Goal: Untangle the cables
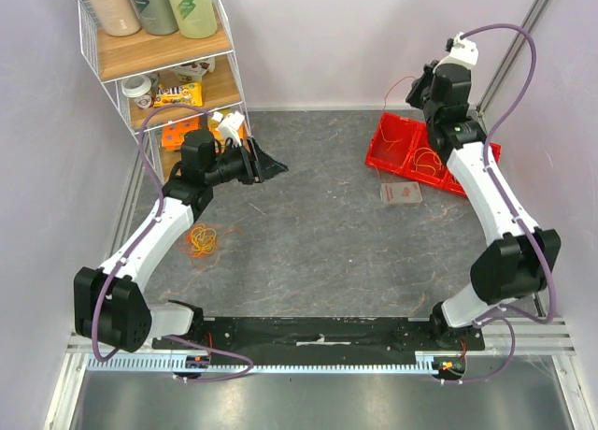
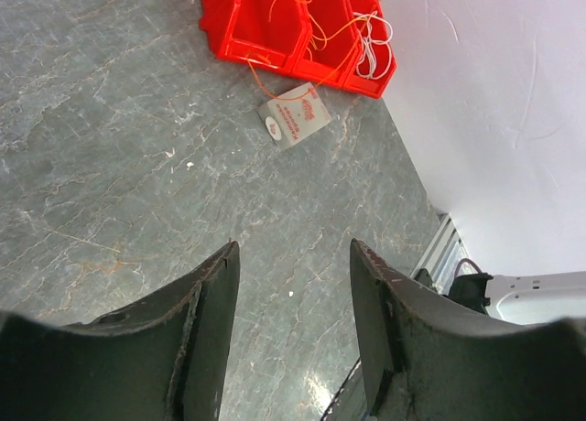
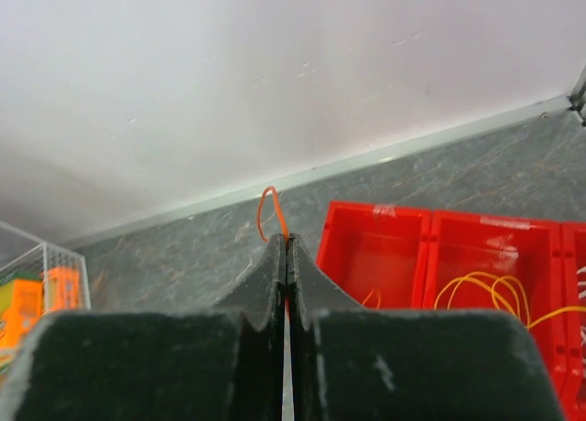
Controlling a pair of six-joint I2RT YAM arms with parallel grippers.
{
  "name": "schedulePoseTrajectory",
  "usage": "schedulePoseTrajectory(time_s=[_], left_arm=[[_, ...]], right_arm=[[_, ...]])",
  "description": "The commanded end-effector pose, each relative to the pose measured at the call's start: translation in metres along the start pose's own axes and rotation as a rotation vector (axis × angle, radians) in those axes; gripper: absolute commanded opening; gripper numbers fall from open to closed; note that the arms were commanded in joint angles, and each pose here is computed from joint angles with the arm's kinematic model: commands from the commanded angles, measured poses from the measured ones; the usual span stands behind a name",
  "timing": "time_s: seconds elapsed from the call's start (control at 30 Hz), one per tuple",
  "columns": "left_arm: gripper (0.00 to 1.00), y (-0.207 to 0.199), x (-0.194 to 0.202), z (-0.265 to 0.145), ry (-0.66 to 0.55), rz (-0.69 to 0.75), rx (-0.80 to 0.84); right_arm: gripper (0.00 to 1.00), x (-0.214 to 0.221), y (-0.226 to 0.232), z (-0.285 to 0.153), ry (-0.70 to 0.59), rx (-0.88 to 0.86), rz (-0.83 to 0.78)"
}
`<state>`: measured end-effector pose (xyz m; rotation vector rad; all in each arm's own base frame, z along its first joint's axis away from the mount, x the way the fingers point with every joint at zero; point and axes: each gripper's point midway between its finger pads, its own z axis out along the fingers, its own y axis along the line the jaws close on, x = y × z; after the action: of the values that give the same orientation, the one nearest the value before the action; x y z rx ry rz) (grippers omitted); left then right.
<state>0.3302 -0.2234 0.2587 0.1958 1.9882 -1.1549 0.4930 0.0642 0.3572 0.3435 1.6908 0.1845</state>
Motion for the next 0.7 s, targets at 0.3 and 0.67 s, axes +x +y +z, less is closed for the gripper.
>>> schedulePoseTrajectory(time_s=[0.3, 0.67], left_arm=[[0.58, -0.015, -0.013, 0.001, -0.026, 0.018, 0.067], [0.58, -0.015, -0.010, 0.004, -0.012, 0.001, 0.080]], right_arm=[[0.00, -0.064, -0.003, 0.047, -0.162, -0.004, -0.015], [0.00, -0.096, -0.004, 0.041, -0.218, 0.000, -0.034]])
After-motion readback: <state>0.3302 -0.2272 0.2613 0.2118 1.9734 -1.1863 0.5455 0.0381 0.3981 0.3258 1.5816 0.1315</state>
